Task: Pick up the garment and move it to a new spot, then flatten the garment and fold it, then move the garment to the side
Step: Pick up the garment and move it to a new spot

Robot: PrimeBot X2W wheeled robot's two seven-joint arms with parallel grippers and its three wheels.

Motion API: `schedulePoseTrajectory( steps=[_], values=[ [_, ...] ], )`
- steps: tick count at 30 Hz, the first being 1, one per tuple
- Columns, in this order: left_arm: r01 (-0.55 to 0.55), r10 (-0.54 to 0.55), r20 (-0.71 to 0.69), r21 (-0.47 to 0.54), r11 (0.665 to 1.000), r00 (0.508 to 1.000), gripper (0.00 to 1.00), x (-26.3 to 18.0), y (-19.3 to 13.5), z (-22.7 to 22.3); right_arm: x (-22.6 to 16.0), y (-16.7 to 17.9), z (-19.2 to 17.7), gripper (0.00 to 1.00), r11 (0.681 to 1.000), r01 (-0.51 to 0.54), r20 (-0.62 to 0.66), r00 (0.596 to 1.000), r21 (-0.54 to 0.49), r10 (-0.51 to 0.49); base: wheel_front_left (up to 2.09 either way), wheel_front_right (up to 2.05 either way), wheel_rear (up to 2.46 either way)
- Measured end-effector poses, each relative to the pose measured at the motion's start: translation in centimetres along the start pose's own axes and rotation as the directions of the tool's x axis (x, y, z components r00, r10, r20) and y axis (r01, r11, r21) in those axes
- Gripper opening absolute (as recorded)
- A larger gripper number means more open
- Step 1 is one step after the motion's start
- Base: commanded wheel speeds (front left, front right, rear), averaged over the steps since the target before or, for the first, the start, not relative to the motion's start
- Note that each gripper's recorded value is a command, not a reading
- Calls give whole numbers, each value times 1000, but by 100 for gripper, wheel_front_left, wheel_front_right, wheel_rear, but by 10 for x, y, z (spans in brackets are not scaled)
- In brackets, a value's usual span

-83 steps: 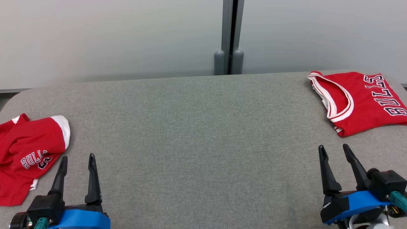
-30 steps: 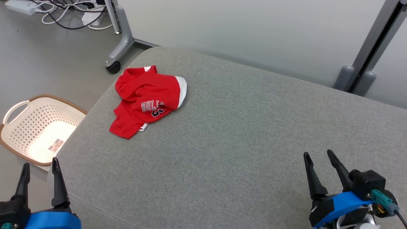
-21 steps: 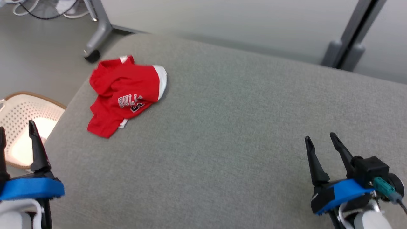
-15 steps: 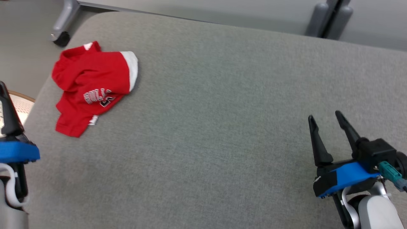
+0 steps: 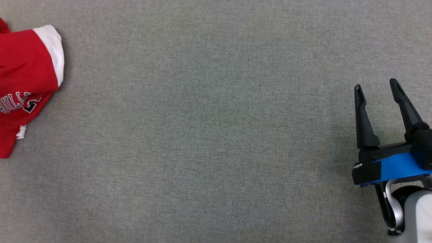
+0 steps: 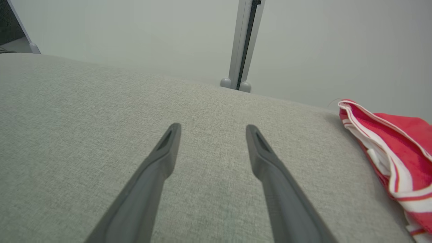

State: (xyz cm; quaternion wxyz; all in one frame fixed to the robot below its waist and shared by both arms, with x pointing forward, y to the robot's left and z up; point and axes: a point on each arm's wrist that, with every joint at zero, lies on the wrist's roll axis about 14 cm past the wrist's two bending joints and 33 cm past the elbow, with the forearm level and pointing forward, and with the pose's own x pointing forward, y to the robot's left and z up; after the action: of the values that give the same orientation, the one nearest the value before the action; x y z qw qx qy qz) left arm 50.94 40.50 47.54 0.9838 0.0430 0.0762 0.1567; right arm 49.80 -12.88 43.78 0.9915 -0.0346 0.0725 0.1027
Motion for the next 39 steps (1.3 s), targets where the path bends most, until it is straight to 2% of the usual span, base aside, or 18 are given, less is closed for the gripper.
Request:
schedulePoseTrajectory(
  steps=[6,10,16,18,19,20,21,25,29,35,39],
  values=[
    [11,-24,-279,-49,999,960,100,6,-14,-66,3,-7,-9,100,1000,18,-15,1000,-11,-18,0,0,0],
    [24,-66,-449,-98,995,891,100,-8,-28,-105,6,-6,-9,100,1000,16,-13,1000,-12,-17,0,0,0],
    [31,-111,-589,-144,989,801,100,-27,-41,-136,9,-2,-5,100,1000,4,-2,1000,-9,-4,0,0,0],
    [34,-117,-599,-149,988,792,100,-28,-41,-137,10,-2,-3,100,1000,4,4,1000,-9,-4,0,0,0],
    [36,-122,-604,-153,988,787,47,-29,-43,-138,10,-2,-1,100,1000,4,7,1000,-10,-4,0,0,0],
    [36,-125,-607,-158,987,784,20,-29,-43,-139,9,-2,-1,100,1000,4,8,1000,-11,-4,0,0,0],
    [36,-127,-610,-159,987,782,0,-30,-43,-139,9,-2,0,100,1000,4,10,1000,-11,-4,0,0,0],
    [57,-134,-581,-150,987,803,0,-27,-45,-132,4,-5,4,100,1000,12,19,1000,-8,-12,0,0,0],
    [80,-127,-500,-116,990,856,0,-20,-39,-109,-2,-10,13,100,1000,26,41,999,-1,-25,0,0,0],
    [141,-145,-235,-36,989,961,0,4,-38,-28,-16,-14,28,100,999,41,81,996,20,-42,0,0,0],
    [201,-200,-42,12,980,979,0,13,-55,32,-31,-21,35,100,997,59,101,993,42,-63,0,0,0]
  ],
)
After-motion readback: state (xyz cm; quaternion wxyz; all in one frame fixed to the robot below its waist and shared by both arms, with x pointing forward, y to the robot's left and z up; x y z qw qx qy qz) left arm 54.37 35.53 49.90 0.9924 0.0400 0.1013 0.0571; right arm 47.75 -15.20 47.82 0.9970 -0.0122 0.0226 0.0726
